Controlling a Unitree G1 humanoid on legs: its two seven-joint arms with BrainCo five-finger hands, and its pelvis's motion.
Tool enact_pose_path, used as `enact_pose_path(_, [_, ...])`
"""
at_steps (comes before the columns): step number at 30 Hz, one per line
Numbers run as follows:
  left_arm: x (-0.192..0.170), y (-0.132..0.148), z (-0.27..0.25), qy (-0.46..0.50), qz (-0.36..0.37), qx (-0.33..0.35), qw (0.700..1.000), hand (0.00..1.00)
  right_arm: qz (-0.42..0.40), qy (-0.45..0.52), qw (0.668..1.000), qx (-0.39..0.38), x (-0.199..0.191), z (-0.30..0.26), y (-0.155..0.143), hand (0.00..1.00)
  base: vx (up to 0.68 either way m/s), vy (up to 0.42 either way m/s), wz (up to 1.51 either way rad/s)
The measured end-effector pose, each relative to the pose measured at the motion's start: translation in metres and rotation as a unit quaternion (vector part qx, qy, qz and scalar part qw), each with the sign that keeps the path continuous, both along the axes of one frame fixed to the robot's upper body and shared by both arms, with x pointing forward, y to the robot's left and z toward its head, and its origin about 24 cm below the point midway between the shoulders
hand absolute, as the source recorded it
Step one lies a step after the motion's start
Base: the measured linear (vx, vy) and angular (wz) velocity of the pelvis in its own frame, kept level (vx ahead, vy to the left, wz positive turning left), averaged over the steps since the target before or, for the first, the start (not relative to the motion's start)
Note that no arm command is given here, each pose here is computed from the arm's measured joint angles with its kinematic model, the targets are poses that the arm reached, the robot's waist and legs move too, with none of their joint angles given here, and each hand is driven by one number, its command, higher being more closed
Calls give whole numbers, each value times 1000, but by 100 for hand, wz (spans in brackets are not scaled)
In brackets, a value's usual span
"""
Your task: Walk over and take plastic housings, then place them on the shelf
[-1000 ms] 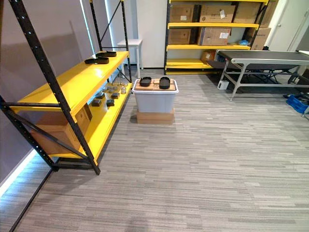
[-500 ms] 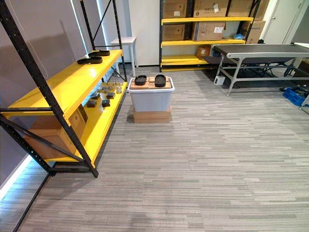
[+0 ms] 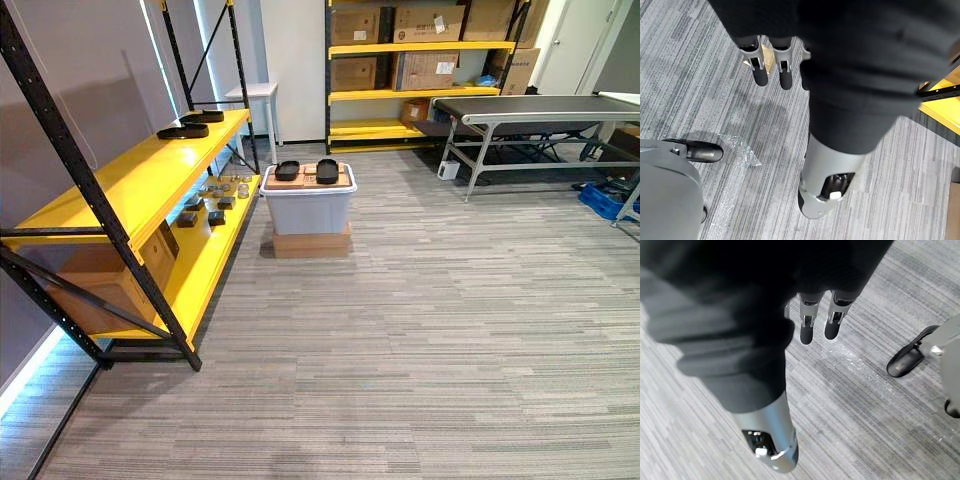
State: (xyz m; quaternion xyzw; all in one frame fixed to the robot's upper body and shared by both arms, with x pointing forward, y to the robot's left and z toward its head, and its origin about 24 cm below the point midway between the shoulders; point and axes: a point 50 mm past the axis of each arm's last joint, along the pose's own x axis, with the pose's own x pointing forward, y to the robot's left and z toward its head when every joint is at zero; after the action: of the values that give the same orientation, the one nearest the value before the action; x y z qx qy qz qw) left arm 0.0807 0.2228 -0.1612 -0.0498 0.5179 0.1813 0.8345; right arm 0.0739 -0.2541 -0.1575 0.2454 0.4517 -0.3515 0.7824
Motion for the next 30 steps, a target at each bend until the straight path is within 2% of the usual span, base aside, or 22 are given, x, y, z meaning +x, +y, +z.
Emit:
enact_pose_path(6, [0,-1,0,-1,0,-1,1000,0,-2,6,1000,4,-5,-2,3,0,-9,-5,-1])
enact_pose_path(10, [8,-1,2,-15,-1,-1,1000,0,3,-12,1000,14,10,-1,11,0,-9,15,-14])
enact_pose_path(15, [17,2,6,-22,-38,11,999,0,23,-17,999,26,15,-3,25,0,89,48,-12])
enact_pose_path(18, [27,7,9,-32,-44,20,998,0,20,-6,999,30,5,-5,27,0,336,-29,5])
enact_pose_path(21, [55,5,17,-67,-53,22,996,0,18,-3,999,31,2,-6,28,0,493,-149,36])
enact_pose_path(23, [61,6,20,-77,-57,26,995,0,8,21,999,39,-20,-10,33,0,643,-226,43])
enact_pose_path(25, [62,-3,18,-84,-46,11,995,0,-24,17,999,41,-24,-10,32,0,771,-251,14])
enact_pose_path(27, [57,-9,16,-88,2,-9,996,0,-44,21,998,45,-33,-11,34,0,859,-267,14])
enact_pose_path(30, [44,-7,14,-92,42,-12,995,0,-43,18,998,43,-33,-11,35,0,696,-204,-12])
